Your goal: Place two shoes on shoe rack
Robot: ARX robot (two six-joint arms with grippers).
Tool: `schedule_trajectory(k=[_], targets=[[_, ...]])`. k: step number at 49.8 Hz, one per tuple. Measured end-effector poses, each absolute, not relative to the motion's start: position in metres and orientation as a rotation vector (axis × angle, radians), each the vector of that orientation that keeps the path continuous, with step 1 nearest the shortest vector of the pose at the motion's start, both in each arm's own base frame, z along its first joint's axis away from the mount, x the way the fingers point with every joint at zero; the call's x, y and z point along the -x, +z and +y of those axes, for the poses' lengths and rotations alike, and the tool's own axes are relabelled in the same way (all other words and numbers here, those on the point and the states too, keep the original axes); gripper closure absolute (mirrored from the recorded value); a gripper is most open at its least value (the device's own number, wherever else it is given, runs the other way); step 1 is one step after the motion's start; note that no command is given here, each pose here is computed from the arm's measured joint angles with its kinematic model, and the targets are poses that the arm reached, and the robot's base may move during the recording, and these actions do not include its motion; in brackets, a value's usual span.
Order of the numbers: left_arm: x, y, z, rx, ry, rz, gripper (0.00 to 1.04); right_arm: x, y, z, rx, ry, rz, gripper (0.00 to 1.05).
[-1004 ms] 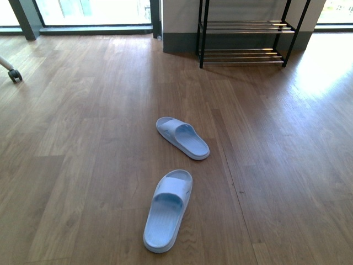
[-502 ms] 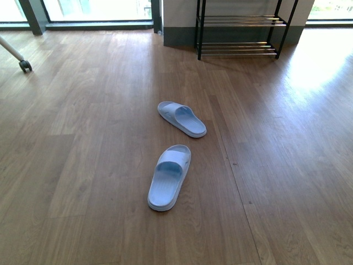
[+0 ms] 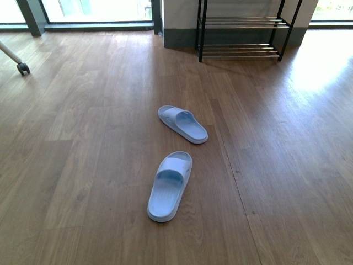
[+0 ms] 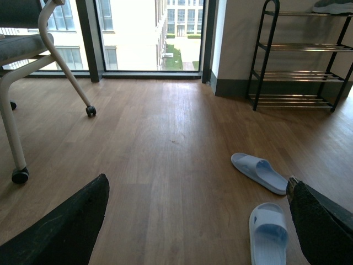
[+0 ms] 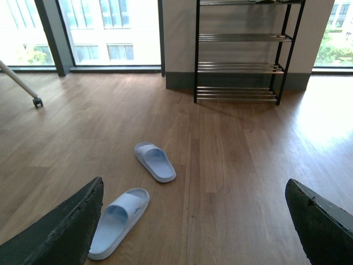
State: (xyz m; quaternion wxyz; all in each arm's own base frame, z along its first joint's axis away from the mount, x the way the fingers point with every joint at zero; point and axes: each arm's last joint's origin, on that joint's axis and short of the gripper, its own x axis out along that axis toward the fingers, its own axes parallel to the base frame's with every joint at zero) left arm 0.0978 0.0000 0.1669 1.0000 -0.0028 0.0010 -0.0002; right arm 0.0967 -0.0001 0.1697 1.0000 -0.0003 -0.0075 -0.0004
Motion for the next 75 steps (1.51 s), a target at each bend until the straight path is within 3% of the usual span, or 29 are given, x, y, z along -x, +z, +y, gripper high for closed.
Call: schedule_trajectory(k=[75], targets=[[-0.0978, 0.1669, -0.0001, 0.005, -0.001, 0.002, 0.09, -0.0968, 0.1696, -0.0002, 0.000, -0.002, -0.014, 0.09]])
